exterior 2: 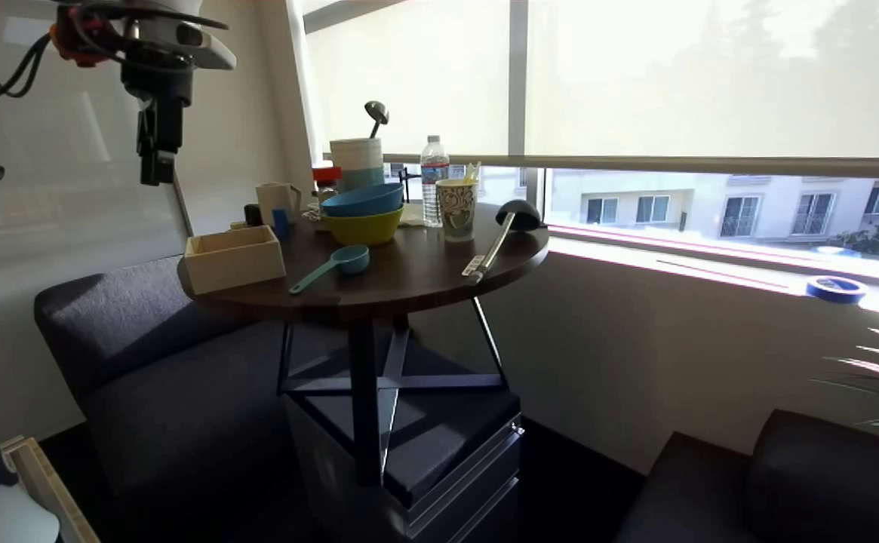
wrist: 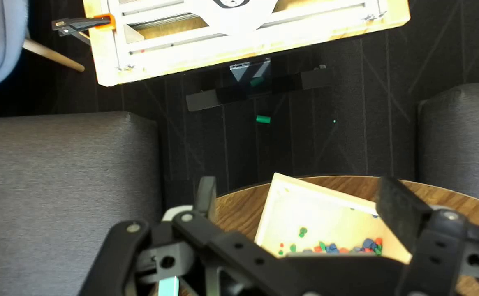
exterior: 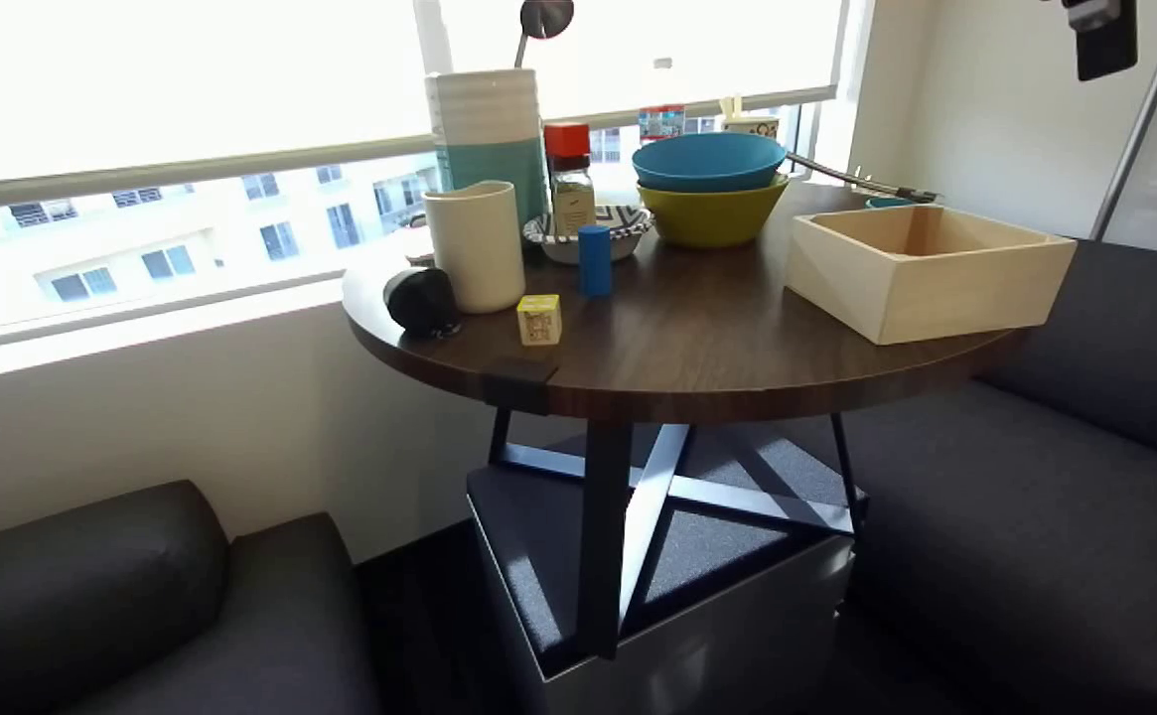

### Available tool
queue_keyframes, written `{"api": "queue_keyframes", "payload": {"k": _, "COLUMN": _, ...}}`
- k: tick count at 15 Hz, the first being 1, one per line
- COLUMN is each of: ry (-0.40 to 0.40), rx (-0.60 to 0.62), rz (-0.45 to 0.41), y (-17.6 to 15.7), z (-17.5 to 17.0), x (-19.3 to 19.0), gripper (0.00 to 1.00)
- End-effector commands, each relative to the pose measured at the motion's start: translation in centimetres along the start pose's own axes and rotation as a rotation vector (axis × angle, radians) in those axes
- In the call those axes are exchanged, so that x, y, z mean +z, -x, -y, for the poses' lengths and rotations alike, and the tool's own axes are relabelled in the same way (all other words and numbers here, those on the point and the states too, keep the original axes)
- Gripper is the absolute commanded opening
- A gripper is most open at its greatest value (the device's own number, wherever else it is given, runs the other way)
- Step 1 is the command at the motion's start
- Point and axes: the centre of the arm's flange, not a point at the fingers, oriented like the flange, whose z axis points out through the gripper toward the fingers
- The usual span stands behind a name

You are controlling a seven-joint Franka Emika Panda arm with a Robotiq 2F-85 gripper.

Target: Put the orange block on top of the blue block

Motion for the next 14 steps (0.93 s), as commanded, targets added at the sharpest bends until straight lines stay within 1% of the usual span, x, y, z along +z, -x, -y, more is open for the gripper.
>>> {"api": "queue_keyframes", "payload": {"k": 1, "ry": -0.011, "rx": -0.031, "rz": -0.037, "y": -0.4, "z": 0.6, "x": -0.1, "gripper": 1.0}}
{"api": "queue_keyframes", "payload": {"k": 3, "ry": -0.048, "rx": -0.117, "rz": -0.133, "y": -1.2, "z": 1.9, "x": -1.0, "gripper": 1.0}}
{"api": "queue_keyframes", "payload": {"k": 6, "ry": -0.075, "rx": -0.211, "rz": -0.291, "y": -2.6, "z": 4.1, "x": -2.2, "gripper": 1.0}}
{"api": "queue_keyframes", "payload": {"k": 8, "ry": -0.114, "rx": -0.25, "rz": -0.392, "y": -3.8, "z": 5.6, "x": -2.9, "gripper": 1.0}}
{"api": "queue_keyframes", "payload": {"k": 10, "ry": -0.165, "rx": -0.257, "rz": -0.483, "y": -5.4, "z": 7.0, "x": -3.6, "gripper": 1.0}}
{"api": "queue_keyframes", "payload": {"k": 13, "ry": -0.225, "rx": -0.287, "rz": -0.571, "y": -7.9, "z": 9.1, "x": -4.5, "gripper": 1.0}}
{"api": "queue_keyframes", "payload": {"k": 14, "ry": -0.233, "rx": -0.294, "rz": -0.581, "y": -8.6, "z": 9.6, "x": -4.5, "gripper": 1.0}}
